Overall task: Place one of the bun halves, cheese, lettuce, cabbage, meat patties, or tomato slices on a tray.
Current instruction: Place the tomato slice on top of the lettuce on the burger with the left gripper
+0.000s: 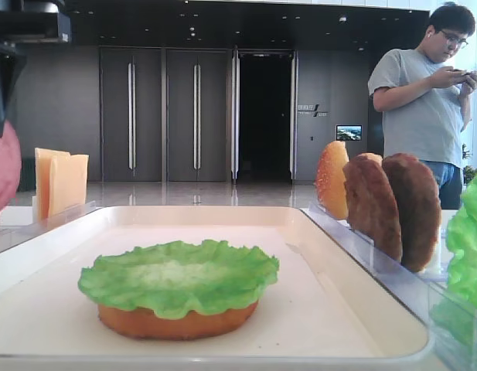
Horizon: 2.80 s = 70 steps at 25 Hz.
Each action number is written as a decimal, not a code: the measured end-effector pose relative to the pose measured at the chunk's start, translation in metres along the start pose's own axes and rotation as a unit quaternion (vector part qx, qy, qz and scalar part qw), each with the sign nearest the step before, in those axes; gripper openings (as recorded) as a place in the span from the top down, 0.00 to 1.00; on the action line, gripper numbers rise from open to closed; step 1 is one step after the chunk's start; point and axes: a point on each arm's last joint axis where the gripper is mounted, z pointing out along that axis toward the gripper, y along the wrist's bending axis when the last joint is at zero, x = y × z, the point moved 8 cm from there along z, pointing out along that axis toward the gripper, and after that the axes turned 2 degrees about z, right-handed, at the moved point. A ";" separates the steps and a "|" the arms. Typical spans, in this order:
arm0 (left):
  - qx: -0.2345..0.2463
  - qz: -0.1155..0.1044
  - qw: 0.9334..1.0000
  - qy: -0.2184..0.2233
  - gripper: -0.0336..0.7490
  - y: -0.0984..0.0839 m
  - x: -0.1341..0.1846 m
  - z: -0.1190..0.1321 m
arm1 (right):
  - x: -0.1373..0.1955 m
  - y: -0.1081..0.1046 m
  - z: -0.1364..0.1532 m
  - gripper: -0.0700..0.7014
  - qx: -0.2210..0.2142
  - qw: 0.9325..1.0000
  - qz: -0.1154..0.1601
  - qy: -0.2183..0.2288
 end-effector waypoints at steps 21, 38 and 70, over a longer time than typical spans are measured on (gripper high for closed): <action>0.028 0.019 0.998 -0.057 0.88 -0.008 0.059 -0.057 | 0.000 0.000 0.000 0.51 0.000 1.000 0.000 0.000; 0.068 0.001 0.992 -0.105 0.88 -0.001 0.104 -0.062 | 0.000 0.000 0.000 0.51 0.000 1.000 0.000 0.000; 0.376 0.023 0.920 -0.113 0.88 -0.123 0.071 -0.022 | 0.000 0.001 0.000 0.51 -0.007 1.000 -0.005 0.000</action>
